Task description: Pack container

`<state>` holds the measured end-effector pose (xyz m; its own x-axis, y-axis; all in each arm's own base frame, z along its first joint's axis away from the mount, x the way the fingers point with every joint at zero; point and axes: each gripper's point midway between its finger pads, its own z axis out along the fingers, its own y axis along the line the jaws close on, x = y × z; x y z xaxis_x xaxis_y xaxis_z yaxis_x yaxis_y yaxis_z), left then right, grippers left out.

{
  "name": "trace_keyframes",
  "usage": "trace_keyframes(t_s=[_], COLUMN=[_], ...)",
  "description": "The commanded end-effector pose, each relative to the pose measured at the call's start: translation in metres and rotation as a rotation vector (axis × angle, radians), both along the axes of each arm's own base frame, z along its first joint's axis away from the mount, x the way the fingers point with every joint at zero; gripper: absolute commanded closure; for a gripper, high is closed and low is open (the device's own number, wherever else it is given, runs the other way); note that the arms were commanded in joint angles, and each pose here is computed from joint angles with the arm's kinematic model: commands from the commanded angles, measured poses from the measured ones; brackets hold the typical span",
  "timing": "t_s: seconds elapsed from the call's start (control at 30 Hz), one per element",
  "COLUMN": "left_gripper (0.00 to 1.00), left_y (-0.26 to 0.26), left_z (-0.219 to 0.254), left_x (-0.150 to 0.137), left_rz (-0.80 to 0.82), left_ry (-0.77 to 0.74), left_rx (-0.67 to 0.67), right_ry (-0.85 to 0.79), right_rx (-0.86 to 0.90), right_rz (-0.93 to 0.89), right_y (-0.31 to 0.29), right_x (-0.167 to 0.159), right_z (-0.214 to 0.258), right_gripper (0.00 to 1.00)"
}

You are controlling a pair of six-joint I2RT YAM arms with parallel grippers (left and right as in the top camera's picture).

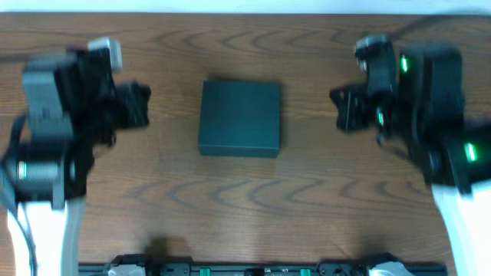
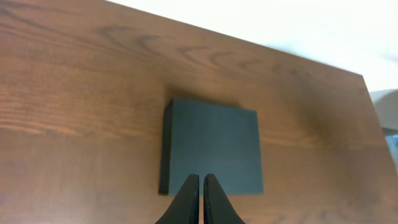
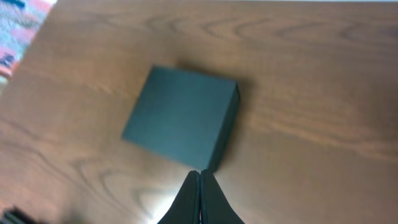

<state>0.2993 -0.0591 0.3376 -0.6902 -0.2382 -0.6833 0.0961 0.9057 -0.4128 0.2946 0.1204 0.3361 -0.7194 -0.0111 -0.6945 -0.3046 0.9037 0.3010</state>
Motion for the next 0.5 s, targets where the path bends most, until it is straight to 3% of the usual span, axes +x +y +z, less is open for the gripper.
trace_keyframes(t_s=[0.0,0.2,0.23,0.27,0.3,0.47], left_gripper=[0.94,0.94,0.92,0.63,0.02,0.04], left_y=[-0.001,0.003,0.003,0.003,0.003,0.003], left_z=[-0.022,-0.074,-0.078,-0.078,-0.078,-0.082], left_x=[-0.034,-0.069,-0.07,-0.07,-0.069,-0.07], left_rz=[-0.024,-0.005,0.005,0.016,0.032,0.037], left_ry=[-0.029,-0.051,-0.054,-0.055,-0.052,-0.028], left_rx=[0.036,0.048,0.036,0.022,0.005,-0.002], right_ry=[-0.059,-0.125,-0.142,-0.158,-0.173,-0.178], right_rx=[-0.065,-0.047,-0.042,-0.038,-0.035,-0.032], right_rz=[-0.008,-0.011,-0.012,-0.014,-0.016,-0.013], right_y=[-0.015,-0.03,-0.031,-0.032,-0.033,-0.033], right_x=[-0.035,-0.088,-0.092,-0.095,-0.098,-0.102], right_z=[-0.016,-0.055,-0.056,-0.056,-0.053,-0.053], right_gripper=[0.98,0.98,0.67,0.36,0.01,0.01])
